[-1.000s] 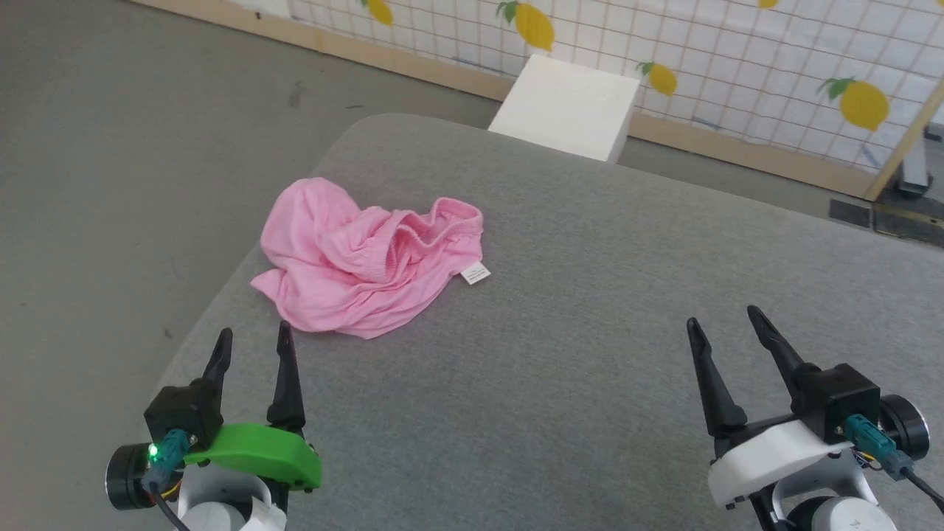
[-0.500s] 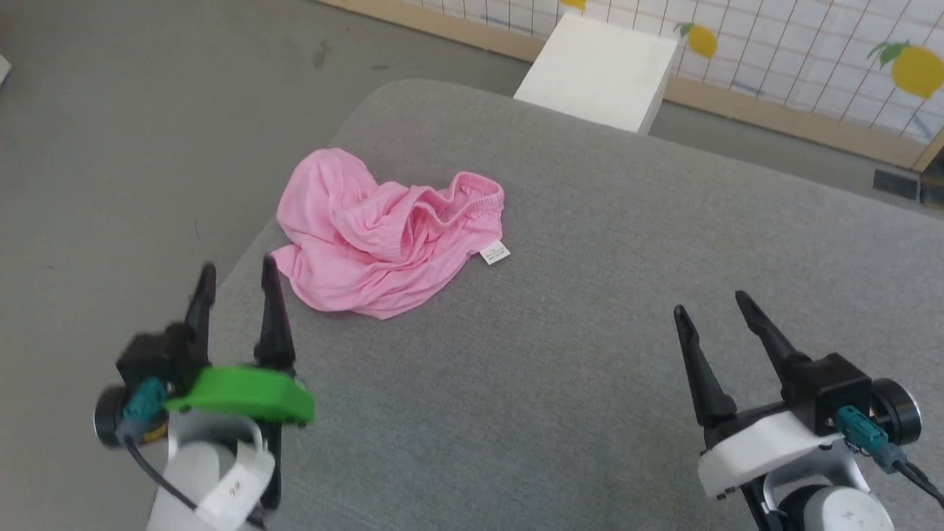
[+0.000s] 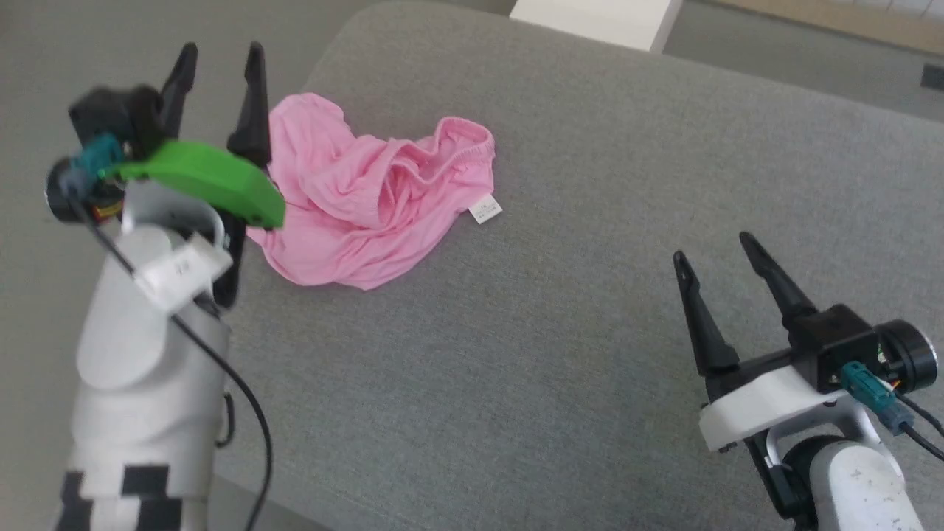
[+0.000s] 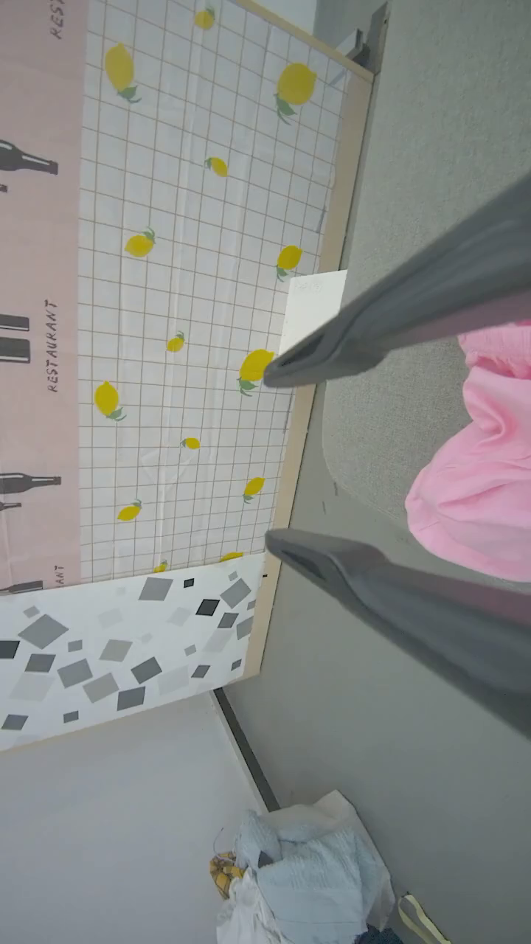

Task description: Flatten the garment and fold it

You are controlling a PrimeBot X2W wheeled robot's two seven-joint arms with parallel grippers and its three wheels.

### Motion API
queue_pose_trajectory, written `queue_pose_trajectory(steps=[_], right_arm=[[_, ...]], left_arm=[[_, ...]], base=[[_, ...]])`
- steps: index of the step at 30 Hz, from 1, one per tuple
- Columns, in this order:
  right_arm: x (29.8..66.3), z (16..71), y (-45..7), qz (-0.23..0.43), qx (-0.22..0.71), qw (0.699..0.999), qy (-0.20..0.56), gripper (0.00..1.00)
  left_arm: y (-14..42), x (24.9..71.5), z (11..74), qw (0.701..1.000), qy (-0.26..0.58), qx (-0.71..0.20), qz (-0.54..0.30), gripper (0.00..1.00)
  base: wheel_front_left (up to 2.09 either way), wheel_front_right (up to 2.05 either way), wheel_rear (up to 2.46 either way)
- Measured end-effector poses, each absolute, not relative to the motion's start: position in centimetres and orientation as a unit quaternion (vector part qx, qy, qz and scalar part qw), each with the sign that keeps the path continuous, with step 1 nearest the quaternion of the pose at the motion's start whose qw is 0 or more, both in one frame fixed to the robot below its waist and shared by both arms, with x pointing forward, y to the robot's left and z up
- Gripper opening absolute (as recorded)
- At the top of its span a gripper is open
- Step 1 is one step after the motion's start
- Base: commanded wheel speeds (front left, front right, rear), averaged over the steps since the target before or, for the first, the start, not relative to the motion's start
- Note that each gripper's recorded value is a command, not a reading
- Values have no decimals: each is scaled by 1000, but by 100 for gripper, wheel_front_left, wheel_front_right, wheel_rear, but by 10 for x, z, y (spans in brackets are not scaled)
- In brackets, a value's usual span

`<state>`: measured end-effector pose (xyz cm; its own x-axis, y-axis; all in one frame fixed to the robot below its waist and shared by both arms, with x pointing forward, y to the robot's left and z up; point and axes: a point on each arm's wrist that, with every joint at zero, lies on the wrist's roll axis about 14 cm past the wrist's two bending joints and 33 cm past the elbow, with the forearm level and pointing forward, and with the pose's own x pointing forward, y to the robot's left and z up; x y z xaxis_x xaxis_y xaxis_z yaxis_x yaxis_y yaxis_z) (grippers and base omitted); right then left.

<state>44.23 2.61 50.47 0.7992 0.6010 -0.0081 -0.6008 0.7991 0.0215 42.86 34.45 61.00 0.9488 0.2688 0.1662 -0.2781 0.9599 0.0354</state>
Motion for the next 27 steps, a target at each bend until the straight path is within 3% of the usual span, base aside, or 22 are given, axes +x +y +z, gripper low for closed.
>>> queue_pose_trajectory(steps=[8, 15, 21, 23, 27], right_arm=[[461, 476, 16, 303, 16, 952, 36, 100], [473, 457, 4, 285, 26, 957, 49, 100], [478, 437, -13, 267, 22, 961, 69, 100], [478, 433, -16, 262, 22, 962, 75, 100], [478, 431, -21, 256, 26, 963, 77, 100]], left_arm=[[348, 469, 505, 980, 167, -25, 105, 100], [352, 448, 410, 922, 361, -92, 108, 100], [337, 437, 364, 873, 460, -130, 94, 100], [337, 438, 361, 867, 470, -137, 91, 0], [338, 437, 357, 859, 485, -137, 88, 0]], base=[[0, 0, 0], [0, 0, 0], [0, 0, 0], [0, 0, 0], [0, 0, 0]])
